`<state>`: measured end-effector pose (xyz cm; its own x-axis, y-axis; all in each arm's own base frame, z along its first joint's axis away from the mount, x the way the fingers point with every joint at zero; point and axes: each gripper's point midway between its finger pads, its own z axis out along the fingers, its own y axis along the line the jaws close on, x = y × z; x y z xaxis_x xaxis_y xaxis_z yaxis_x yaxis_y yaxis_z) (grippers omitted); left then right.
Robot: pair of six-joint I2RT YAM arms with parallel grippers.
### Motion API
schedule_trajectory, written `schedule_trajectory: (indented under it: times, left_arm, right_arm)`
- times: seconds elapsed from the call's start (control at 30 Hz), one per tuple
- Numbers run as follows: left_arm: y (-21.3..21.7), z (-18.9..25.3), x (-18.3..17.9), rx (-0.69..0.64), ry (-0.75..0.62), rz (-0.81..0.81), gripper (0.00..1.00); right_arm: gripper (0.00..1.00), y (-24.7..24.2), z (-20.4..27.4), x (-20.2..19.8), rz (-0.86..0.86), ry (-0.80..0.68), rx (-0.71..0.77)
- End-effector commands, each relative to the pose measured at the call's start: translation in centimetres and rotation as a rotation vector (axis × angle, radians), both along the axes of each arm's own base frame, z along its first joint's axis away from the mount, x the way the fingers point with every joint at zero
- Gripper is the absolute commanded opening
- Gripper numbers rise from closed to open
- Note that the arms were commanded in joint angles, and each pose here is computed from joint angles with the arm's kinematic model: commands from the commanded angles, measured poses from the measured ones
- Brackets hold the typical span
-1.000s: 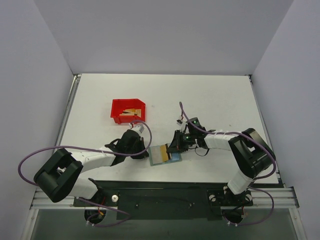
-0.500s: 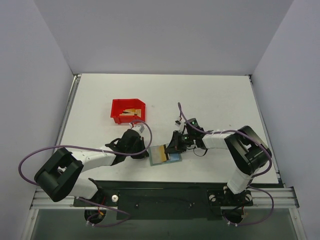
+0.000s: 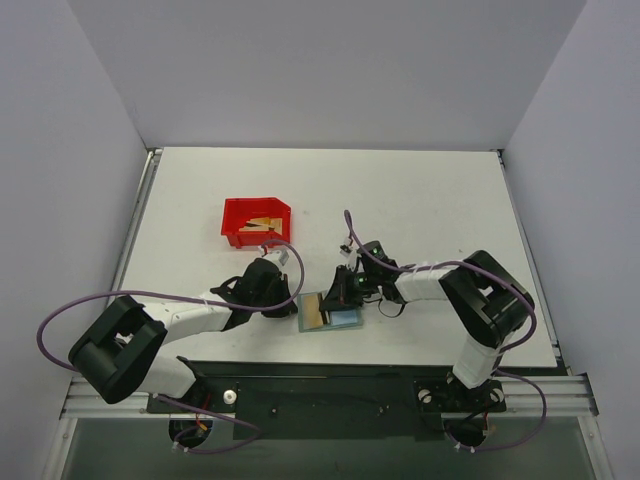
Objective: Put the credit cards into the card holder
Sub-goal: Insert the credit card into the card holder.
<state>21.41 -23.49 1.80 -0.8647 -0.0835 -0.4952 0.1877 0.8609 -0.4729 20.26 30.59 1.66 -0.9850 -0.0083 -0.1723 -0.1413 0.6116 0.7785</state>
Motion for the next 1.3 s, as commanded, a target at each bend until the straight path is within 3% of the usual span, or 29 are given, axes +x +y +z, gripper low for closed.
schedule_trajectory:
  times: [0.0,0.47,0.67,0.93,1.27]
  left_arm:
    - [-0.4,0.1,0.0,-0.002,0.005,-0.010,0.00]
    - [-1.1,-0.1,-1.2,-0.044,0.026,-0.024,0.00]
    - [0.0,1.7,0.4,0.034,-0.033,0.018,0.00]
    - [-1.9,6.0,1.3,-0.047,-0.117,0.004,0.00]
    - [-3.7,3.1,0.3,-0.042,-0.067,-0.053,0.00]
  right_arm:
    - [0.00,0.1,-1.4,0.2,-0.056,-0.003,-0.072]
    - [0.00,0.6,-2.3,0.2,-0.106,0.012,-0.095]
    - [0.00,-0.1,-2.7,0.0,-0.085,0.000,-0.135]
    - [0.08,-0.5,-3.2,-0.2,-0.079,-0.001,-0.164]
    - [0.18,-0.9,-2.3,0.0,-0.080,-0.030,-0.184]
